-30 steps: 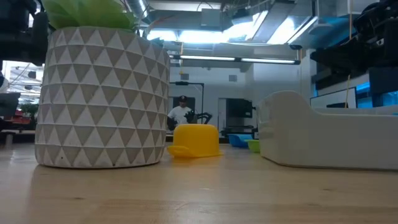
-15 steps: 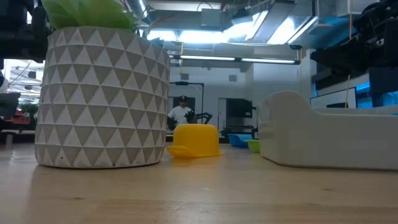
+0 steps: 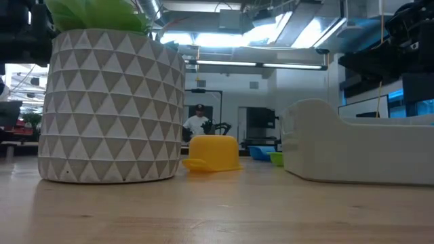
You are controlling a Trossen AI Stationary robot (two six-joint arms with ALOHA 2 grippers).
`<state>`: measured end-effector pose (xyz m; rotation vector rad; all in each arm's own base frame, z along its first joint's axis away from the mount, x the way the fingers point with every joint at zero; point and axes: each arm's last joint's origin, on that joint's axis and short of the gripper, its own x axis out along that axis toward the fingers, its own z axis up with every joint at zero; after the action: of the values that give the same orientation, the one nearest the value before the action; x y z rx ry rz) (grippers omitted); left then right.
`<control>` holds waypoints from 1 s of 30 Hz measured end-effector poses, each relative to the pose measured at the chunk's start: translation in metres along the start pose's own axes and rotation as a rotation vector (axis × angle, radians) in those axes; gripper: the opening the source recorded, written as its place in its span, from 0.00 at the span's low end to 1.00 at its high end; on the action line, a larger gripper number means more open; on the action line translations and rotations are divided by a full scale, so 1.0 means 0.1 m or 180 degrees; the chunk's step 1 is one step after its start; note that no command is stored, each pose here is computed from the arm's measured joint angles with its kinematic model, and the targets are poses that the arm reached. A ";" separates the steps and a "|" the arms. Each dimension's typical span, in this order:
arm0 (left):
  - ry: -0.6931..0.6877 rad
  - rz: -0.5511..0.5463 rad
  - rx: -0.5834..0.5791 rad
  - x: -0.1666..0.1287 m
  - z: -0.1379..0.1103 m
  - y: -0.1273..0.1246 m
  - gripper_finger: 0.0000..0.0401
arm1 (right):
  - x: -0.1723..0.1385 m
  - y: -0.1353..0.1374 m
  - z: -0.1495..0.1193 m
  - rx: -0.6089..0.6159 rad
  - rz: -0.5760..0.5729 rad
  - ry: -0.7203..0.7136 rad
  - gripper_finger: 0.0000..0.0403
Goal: Nest measuring cups in basket
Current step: Put the light blue measuring cup into the grey bin
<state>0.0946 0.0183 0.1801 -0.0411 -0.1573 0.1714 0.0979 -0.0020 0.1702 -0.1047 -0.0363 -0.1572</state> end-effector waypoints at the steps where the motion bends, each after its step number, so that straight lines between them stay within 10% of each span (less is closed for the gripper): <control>1: 0.0000 0.0001 -0.0042 0.00 0.00 0.00 0.07 | 0.00 0.00 0.00 0.0000 0.0000 0.0001 0.07; 17: -0.0001 -0.0065 -0.0134 0.00 0.00 -0.01 0.09 | 0.00 0.00 0.00 0.0000 0.0000 0.0001 0.07; 30: -0.0141 0.0288 -0.0235 0.00 0.04 0.03 0.42 | 0.00 0.00 0.00 0.0000 -0.0001 0.0001 0.07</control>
<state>0.0934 0.0209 0.1835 -0.1179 -0.2061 0.2569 0.0979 -0.0020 0.1701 -0.1048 -0.0361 -0.1574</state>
